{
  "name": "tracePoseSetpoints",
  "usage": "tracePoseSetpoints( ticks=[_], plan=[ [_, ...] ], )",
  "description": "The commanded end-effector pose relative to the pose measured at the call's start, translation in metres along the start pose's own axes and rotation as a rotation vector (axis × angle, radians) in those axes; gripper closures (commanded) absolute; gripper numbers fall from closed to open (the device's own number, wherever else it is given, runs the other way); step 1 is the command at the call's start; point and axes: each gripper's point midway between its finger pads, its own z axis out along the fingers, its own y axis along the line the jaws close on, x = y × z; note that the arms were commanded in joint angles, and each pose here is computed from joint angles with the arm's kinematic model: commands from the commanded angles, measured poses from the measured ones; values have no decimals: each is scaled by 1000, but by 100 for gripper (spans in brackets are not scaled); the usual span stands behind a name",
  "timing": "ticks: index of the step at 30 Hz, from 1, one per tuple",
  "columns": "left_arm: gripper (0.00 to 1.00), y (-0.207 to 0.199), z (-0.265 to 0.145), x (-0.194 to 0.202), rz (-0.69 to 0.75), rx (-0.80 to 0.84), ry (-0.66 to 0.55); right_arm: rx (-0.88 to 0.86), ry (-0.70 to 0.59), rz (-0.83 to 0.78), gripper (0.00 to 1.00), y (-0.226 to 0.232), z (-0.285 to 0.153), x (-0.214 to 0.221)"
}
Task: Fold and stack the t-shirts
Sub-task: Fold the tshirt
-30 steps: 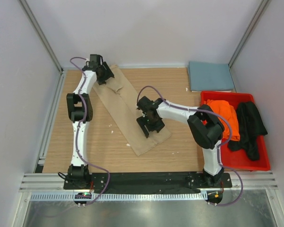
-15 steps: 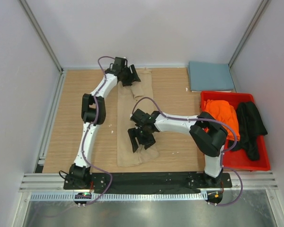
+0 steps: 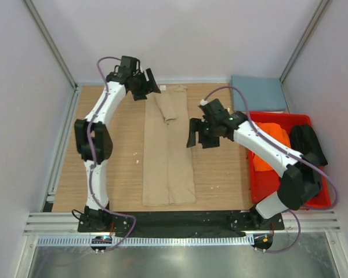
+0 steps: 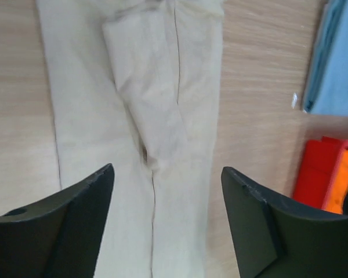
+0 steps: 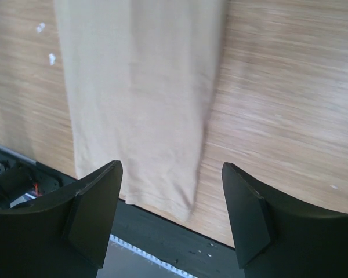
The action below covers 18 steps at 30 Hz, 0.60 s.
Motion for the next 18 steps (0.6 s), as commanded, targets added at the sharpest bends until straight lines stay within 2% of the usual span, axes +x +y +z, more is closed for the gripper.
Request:
tracePoseSetpoints(
  ticks=[1, 2, 3, 4, 5, 6, 7, 8, 9, 10, 11, 12, 14, 18],
  plan=[
    [27, 8, -61, 42, 7, -44, 92, 15, 33, 14, 25, -34, -17, 20],
    [30, 4, -85, 54, 6, -27, 97, 13, 63, 29, 27, -45, -14, 31],
    [35, 29, -82, 97, -40, -82, 198, -58, 96, 6, 29, -38, -16, 42],
    [37, 39, -89, 121, -70, -100, 243, -96, 130, -1, 32, -37, -14, 51],
    [40, 31, -112, 130, -72, -67, 219, -129, 187, 2, 39, -39, -9, 70],
    [46, 39, -118, 148, -110, -90, 238, -170, 213, 1, 43, -36, -7, 81],
    [47, 63, -120, 196, -137, -152, 330, -259, 224, 10, 46, -26, -6, 87],
    [49, 69, -129, 216, -146, -178, 361, -269, 279, 46, 50, -33, 2, 111],
    [50, 74, -143, 231, -140, -207, 359, -287, 289, 67, 50, -33, 4, 119],
    [51, 84, -149, 267, -151, -260, 429, -332, 289, 113, 50, -29, 7, 130],
    [51, 91, -158, 285, -154, -304, 464, -354, 283, 125, 50, -26, 9, 134],
    [51, 97, -169, 293, -140, -346, 440, -386, 261, 112, 50, -19, 11, 136],
    [49, 114, -184, 328, -174, -454, 487, -401, 276, 152, 47, -15, 14, 153],
    [48, 140, -195, 361, -248, -546, 510, -423, 269, 153, 43, 1, 28, 171]
  ],
)
